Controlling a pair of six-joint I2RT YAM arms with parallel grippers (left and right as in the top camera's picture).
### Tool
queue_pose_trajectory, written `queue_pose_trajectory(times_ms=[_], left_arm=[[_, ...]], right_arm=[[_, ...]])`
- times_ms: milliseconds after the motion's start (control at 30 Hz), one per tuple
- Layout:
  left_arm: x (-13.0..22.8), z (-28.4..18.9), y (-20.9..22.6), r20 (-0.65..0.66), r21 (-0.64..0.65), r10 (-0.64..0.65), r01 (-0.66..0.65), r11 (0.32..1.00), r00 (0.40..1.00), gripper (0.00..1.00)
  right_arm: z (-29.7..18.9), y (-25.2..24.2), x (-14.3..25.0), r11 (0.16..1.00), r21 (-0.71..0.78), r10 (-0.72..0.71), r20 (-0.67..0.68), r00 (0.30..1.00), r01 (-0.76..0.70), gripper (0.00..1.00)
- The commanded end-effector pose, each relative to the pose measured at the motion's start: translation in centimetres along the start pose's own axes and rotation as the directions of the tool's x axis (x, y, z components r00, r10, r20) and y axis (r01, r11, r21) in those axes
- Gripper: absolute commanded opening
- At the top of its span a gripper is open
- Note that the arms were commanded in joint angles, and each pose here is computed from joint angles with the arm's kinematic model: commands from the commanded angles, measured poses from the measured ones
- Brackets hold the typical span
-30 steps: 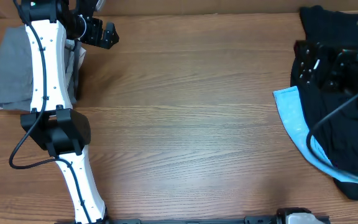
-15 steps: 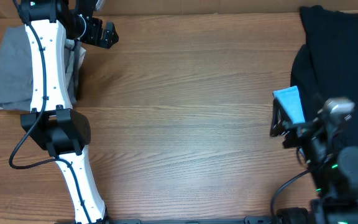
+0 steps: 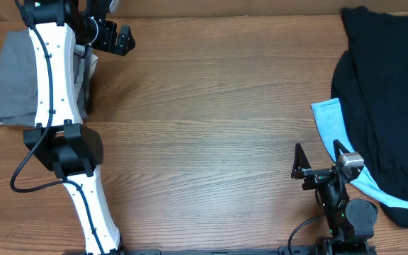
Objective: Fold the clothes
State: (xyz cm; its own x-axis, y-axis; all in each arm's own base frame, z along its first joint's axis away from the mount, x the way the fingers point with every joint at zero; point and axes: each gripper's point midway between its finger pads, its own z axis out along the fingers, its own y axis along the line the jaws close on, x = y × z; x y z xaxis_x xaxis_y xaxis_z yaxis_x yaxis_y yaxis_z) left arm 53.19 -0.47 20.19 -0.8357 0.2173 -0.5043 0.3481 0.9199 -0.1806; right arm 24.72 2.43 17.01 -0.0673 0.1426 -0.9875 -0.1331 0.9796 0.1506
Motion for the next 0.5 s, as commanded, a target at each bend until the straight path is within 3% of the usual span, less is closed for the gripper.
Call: queue_pose_trajectory(times_ms=[0,467], left_arm=[[-0.91,-1.74,-0.48,0.040,-0.013,0.007,-0.007,1.000,0.999,1.00],[-0.91,-1.74,-0.47,0.039,-0.013,0.007,-0.007,1.000,0.999,1.00]], right_arm=[[-0.22,-0.40,-0.22,1.000,0.019,-0.001,0.034,0.999,0.000,1.00],[-0.25,-0.34,-0.30,1.000,0.016,-0.001,0.038,0.999,0.001,1.00]])
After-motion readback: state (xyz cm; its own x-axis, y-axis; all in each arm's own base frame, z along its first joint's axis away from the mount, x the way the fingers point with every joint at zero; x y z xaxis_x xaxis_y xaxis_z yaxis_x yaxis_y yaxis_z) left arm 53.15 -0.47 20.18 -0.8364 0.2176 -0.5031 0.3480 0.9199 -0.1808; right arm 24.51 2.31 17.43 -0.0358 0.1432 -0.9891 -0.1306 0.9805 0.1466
